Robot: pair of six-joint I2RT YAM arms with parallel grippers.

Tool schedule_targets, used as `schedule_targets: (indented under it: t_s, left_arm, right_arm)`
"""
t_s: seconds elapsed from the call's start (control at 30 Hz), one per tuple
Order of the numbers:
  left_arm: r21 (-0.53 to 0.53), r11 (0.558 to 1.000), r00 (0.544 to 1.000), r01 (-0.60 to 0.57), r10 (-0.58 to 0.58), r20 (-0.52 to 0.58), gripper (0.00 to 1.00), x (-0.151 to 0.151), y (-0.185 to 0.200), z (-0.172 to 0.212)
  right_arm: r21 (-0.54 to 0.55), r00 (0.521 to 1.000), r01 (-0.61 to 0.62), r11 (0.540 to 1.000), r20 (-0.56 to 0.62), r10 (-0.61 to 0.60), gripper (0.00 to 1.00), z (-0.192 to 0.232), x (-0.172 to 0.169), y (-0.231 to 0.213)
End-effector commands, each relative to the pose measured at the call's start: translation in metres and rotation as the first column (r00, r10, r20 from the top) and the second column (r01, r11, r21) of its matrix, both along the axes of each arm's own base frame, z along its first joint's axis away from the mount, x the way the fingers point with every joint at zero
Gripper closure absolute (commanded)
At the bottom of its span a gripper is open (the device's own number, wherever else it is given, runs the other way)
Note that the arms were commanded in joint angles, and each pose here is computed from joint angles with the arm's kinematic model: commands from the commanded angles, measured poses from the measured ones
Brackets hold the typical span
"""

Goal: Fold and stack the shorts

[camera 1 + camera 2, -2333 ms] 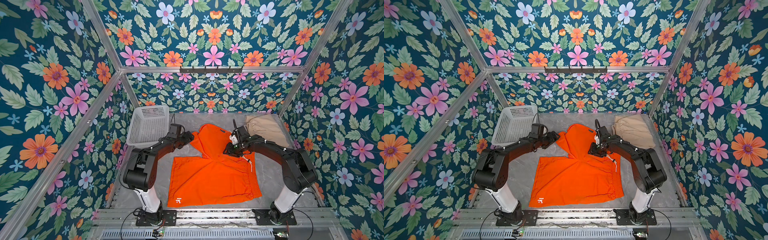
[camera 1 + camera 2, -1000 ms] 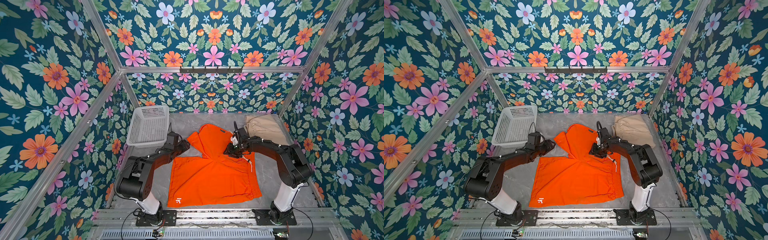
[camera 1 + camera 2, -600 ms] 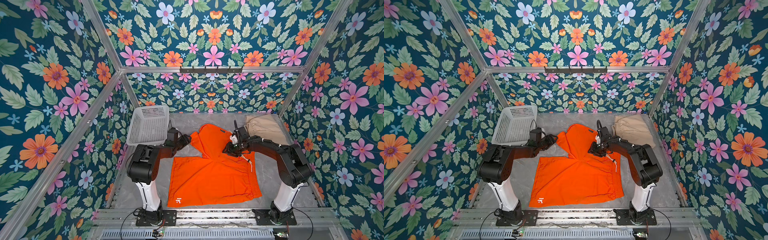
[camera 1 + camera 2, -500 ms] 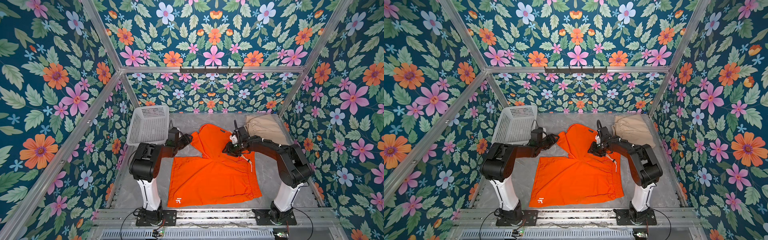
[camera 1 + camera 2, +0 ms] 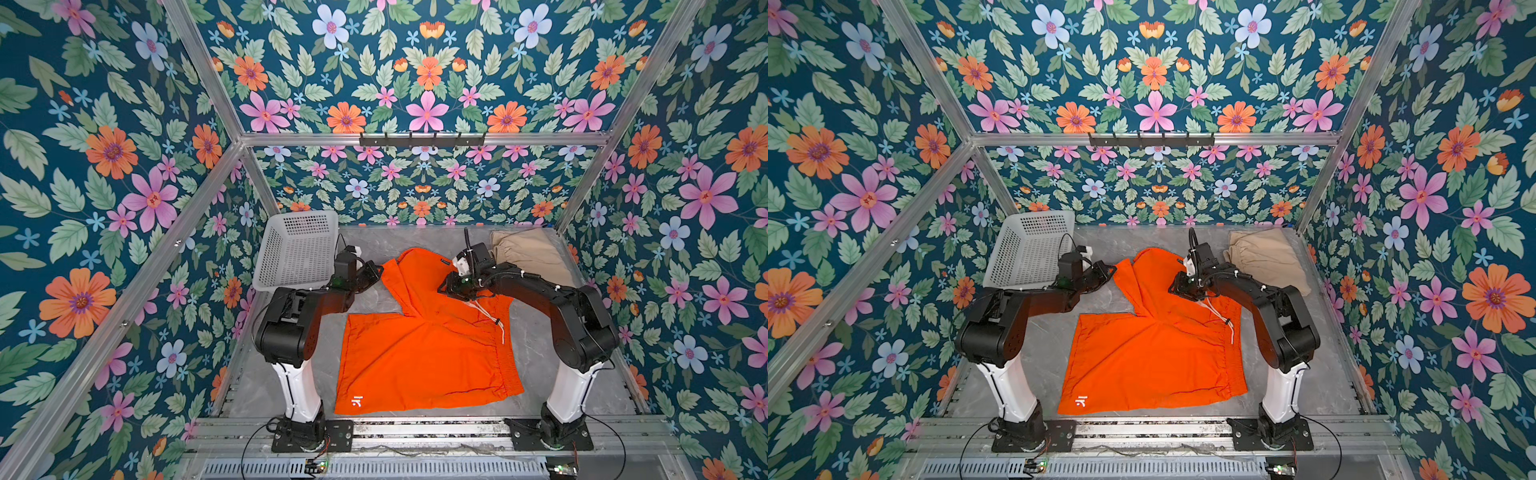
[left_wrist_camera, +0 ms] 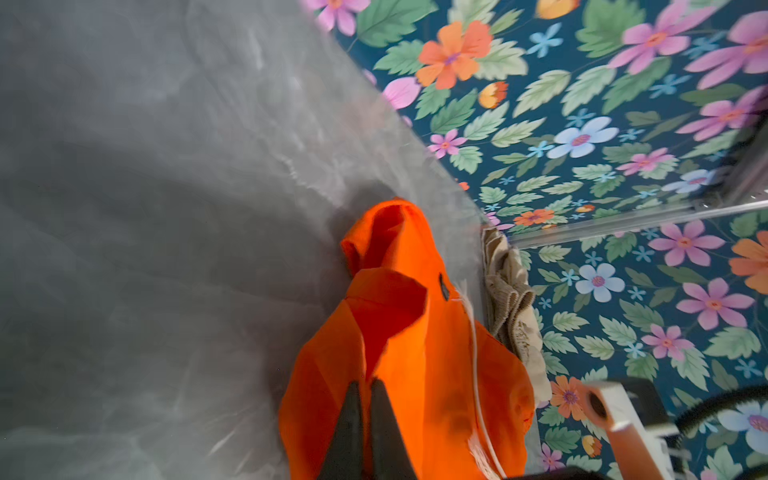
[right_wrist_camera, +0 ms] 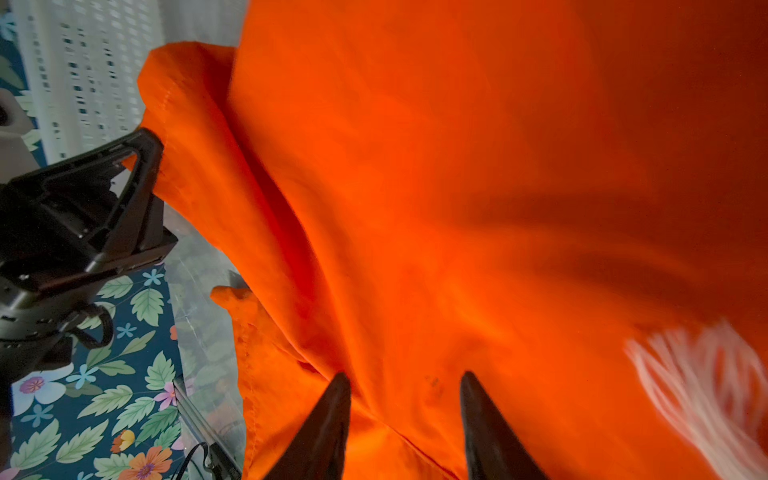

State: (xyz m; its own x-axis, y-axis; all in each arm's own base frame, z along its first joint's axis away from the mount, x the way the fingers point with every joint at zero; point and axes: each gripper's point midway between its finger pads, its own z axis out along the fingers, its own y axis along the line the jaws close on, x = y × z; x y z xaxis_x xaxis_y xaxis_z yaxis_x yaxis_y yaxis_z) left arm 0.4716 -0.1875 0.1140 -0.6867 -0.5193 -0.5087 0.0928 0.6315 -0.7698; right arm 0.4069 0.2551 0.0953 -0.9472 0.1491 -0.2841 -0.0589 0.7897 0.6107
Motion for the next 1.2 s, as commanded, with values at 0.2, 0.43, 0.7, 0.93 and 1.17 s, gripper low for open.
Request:
schedule_targets:
  t_s: [0.2,0.43,0.7,0.93,1.17]
  left_arm:
    - [0.185,0.982,0.996,0.048,-0.06,0.059,1.0,-0.028,0.007,0.012]
    - [0.315,0.944,0.97,-0.096,0.16,-0.184,1.0,-0.091,0.059,-0.045]
    - [0.397,0.912,0.895,-0.102,0.258,-0.363,0.72,-0.142,0.084,-0.093]
    - [0.324,0.941,0.968,-0.094,0.162,-0.19,0.48,-0.109,0.065,-0.017]
    - [0.456,0.88,0.989,0.134,-0.151,0.0,0.49,-0.042,0.024,0.04]
  right_arm:
    - [-0.042,0.997,-0.008,0.999,0.073,0.011,0.57,-0.015,0.07,0.026]
    - [-0.144,0.999,0.026,0.989,-0.015,-0.028,0.57,-0.056,0.074,0.015]
    - [-0.183,0.998,0.012,0.983,-0.05,-0.022,0.57,-0.07,0.067,0.009]
    - [-0.118,0.996,-0.063,0.991,0.053,0.07,0.57,-0.033,0.065,0.027]
    - [-0.077,0.985,-0.107,0.991,0.127,0.116,0.57,0.0,0.054,0.034]
